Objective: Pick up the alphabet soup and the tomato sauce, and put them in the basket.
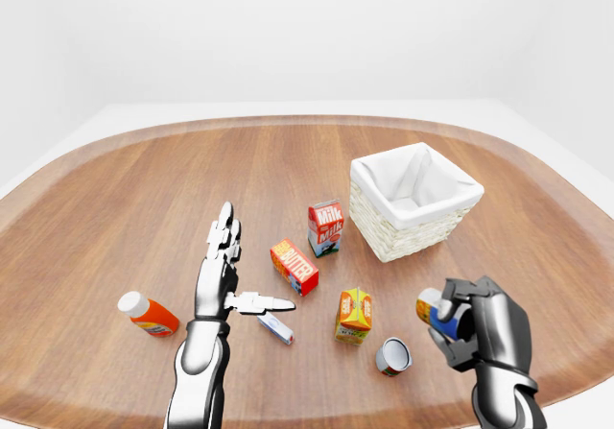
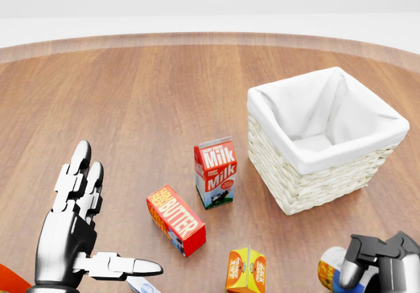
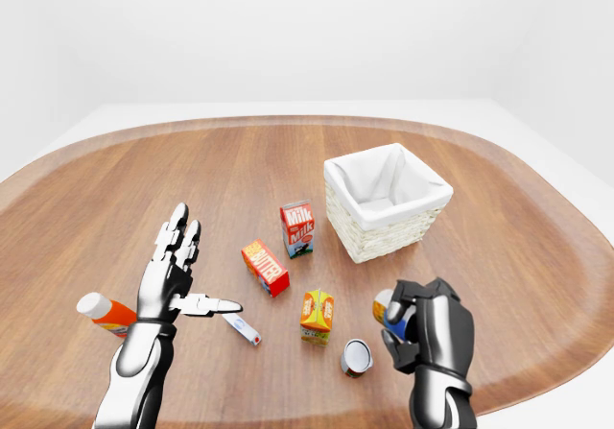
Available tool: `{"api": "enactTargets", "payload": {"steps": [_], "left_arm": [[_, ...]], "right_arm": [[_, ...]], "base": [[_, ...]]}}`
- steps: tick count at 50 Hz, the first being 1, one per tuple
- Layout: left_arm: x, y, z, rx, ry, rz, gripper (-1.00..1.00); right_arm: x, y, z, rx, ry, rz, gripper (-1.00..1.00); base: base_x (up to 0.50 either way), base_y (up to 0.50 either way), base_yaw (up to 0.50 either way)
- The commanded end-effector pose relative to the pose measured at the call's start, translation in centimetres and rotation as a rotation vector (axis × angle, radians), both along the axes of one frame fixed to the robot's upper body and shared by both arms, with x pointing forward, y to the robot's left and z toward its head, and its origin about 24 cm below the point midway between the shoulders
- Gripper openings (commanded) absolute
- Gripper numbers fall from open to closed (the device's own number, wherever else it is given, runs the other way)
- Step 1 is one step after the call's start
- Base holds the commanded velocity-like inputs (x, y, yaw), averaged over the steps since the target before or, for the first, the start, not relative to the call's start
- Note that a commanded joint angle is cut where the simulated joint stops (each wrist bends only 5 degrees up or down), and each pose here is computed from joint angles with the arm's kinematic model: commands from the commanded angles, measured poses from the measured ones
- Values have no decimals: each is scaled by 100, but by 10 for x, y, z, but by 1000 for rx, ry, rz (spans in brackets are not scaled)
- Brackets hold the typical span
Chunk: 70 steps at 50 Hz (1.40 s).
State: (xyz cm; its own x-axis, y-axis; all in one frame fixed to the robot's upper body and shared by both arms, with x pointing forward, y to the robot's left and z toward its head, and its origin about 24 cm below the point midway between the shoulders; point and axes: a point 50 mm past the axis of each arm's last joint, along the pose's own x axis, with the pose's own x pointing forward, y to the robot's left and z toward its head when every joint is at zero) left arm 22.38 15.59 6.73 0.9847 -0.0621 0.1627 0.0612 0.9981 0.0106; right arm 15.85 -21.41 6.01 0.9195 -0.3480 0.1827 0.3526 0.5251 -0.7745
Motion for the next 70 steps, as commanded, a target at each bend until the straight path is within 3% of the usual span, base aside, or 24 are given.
{"api": "enactTargets", "payload": {"steps": [1, 25, 35, 53, 70], "left_arm": [[1, 1, 2, -4, -7, 7, 100], [1, 1, 1, -4, -7, 7, 100], [1, 1, 1, -4, -7, 7, 100], [1, 1, 1, -4, -7, 7, 100], [2, 1, 0, -6, -3, 12, 100]], "right_arm": [[-4, 9, 37, 26, -122, 44, -100], [-18, 31, 101, -19, -303, 185, -100], [-19, 43, 133, -145, -395, 269, -100], [-4, 54, 153, -274, -420, 296, -100], [19, 60, 191, -415, -442, 326, -100]], "base": [[0, 0, 0], [0, 0, 0], [0, 0, 0], [0, 0, 0], [0, 0, 0]]}}
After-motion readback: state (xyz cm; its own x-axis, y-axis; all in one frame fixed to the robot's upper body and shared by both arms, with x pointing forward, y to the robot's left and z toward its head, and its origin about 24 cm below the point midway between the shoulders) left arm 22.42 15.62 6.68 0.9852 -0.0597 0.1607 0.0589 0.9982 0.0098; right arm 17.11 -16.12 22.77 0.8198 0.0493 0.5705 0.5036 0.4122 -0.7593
